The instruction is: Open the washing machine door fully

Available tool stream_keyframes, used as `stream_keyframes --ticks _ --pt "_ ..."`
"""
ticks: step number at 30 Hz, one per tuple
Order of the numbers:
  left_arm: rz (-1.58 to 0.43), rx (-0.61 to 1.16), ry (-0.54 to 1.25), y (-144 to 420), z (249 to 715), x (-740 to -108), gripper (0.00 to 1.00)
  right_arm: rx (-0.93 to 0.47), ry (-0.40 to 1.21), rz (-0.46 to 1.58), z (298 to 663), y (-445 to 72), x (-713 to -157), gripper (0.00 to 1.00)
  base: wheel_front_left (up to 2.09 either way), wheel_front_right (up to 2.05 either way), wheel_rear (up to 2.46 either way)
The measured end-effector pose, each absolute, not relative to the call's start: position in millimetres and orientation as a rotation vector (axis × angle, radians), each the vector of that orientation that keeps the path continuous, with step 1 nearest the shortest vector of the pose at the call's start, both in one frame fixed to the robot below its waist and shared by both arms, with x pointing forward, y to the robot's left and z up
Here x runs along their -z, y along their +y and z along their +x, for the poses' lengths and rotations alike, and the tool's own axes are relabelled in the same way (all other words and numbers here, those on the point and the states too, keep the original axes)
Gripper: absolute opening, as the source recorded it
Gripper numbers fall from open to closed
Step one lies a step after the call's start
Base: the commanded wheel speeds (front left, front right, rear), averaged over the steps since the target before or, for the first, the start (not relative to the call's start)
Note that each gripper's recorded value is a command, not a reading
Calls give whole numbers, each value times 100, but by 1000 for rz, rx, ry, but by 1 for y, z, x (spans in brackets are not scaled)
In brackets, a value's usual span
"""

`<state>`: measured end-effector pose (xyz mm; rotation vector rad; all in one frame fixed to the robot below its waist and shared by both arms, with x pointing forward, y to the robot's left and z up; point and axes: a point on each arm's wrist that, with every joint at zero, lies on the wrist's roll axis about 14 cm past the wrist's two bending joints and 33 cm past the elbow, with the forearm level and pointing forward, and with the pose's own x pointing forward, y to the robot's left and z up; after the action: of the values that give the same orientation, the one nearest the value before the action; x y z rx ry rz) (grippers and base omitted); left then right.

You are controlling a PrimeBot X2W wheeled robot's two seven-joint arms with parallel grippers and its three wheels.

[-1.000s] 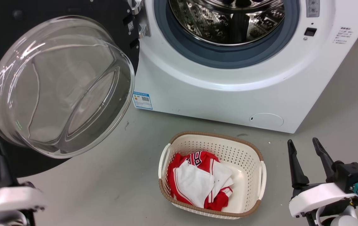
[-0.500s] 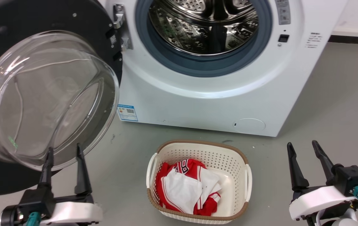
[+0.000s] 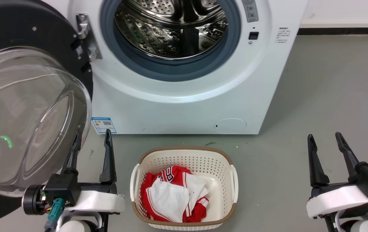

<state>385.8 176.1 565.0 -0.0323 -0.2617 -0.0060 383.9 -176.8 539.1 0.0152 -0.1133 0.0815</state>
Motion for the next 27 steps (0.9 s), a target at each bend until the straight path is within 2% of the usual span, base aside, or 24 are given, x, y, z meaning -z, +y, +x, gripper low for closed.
stream_keyframes --ticks 27 --pt "-35 6 -201 171 384 -544 100 -71 -61 37 373 -179 -522 100 0 0 0"
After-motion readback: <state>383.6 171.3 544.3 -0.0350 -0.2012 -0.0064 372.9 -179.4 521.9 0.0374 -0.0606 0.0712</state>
